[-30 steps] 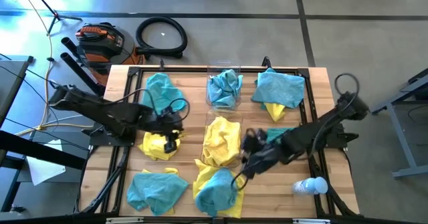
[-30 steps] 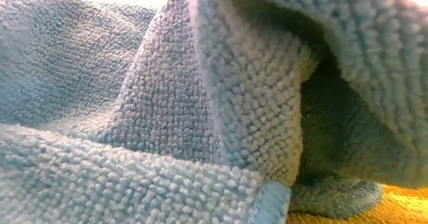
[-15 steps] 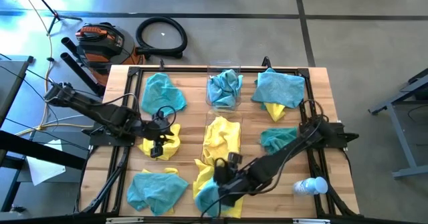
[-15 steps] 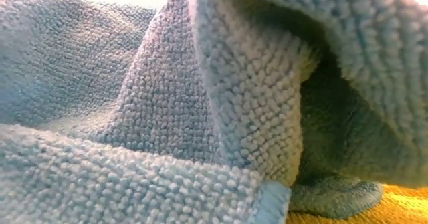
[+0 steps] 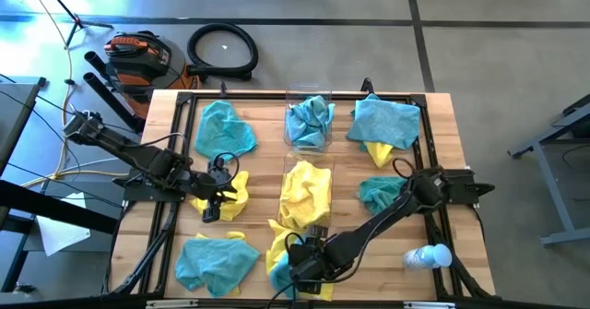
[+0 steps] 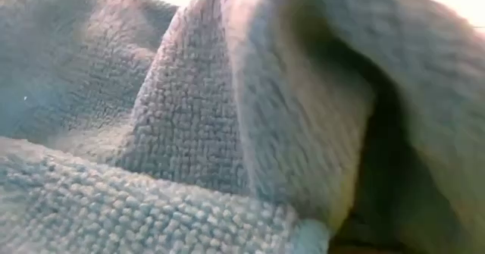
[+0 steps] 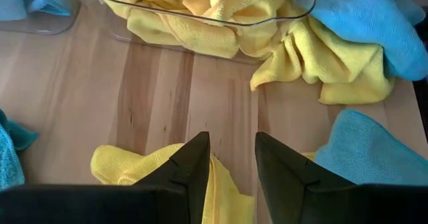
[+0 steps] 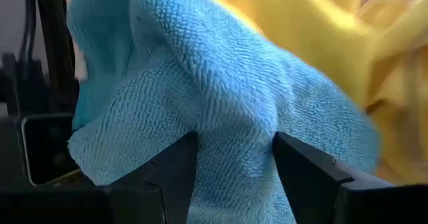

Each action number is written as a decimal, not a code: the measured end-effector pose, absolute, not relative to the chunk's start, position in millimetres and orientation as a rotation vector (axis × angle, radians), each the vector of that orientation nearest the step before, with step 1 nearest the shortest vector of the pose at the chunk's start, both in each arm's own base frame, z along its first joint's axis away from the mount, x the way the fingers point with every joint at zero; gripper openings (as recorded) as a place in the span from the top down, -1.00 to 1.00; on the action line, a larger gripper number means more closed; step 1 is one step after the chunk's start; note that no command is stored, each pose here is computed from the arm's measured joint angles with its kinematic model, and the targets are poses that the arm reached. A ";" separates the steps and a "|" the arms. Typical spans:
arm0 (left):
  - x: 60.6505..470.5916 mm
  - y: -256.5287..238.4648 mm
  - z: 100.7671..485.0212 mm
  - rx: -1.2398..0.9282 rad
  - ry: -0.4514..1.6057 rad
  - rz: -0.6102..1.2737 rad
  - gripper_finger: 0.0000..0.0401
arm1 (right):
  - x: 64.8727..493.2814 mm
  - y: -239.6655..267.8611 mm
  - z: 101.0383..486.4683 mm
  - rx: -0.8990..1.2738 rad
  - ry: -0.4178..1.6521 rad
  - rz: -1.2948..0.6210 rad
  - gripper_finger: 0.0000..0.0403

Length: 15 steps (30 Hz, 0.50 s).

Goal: Sort microfiber towel by color & place in baskets
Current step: Put the blue towel into the top transparent bin

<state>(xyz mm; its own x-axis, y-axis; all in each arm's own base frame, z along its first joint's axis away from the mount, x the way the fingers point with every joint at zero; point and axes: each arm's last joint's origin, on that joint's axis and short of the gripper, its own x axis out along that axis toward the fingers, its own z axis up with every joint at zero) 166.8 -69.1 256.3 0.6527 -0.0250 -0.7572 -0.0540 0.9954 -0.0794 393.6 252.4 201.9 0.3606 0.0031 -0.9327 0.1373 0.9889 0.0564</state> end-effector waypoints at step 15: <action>166.2 -70.0 256.6 -0.086 0.841 0.054 0.45 | 372.5 246.3 254.1 0.317 1.131 -0.174 0.97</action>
<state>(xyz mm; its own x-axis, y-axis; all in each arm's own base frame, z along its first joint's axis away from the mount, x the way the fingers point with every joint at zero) 166.2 -70.0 256.6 0.6653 0.0138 -0.7464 -0.0816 0.9952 -0.0543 372.5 246.3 254.1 0.4188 0.0234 -0.9078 0.2952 0.9419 0.1605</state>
